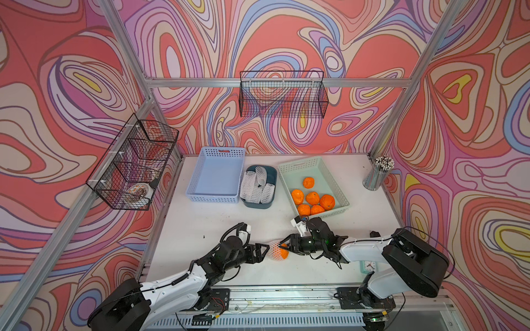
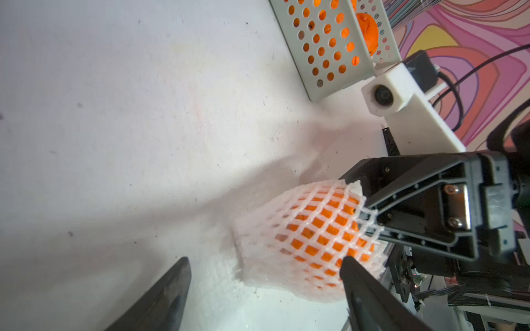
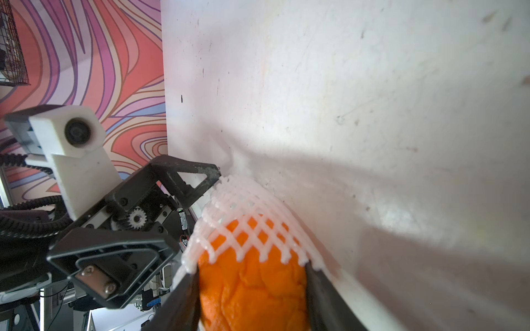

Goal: Remove foam nets from oranges
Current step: Remove the foam net from the orange.

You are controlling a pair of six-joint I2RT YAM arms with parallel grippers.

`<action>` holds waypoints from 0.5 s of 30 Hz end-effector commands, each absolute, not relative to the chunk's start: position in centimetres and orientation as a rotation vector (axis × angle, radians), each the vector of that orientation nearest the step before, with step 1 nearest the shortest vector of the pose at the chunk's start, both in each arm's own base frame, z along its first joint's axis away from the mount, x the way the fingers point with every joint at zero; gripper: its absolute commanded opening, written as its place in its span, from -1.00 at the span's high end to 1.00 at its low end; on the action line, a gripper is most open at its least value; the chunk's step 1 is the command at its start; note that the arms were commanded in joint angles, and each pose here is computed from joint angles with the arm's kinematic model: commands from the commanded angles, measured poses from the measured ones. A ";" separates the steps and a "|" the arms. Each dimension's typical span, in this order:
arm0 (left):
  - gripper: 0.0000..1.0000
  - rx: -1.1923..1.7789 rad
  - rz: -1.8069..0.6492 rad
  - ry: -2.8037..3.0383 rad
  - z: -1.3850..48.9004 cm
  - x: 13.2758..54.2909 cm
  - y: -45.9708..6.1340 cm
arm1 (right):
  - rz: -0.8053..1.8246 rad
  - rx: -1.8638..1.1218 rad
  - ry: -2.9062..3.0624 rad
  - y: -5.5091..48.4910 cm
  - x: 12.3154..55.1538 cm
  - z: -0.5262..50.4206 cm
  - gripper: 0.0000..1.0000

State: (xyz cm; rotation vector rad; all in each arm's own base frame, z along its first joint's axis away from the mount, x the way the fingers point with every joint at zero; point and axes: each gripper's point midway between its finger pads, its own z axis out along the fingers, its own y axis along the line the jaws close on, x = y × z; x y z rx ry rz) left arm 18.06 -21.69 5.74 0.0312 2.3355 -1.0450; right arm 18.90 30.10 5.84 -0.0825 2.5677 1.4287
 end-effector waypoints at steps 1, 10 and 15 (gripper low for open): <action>-0.70 0.005 -1.067 2.305 6.5 18.8 -22.1 | 1.402 -0.086 2.566 29.7 19.0 5.8 -0.07; -0.51 0.051 -1.166 2.224 8.0 19.5 -23.9 | 1.411 -0.089 2.558 29.6 18.8 5.8 -0.04; -0.29 0.069 -1.203 2.227 7.9 19.7 -24.9 | 1.421 -0.091 2.551 29.5 18.7 5.9 -0.03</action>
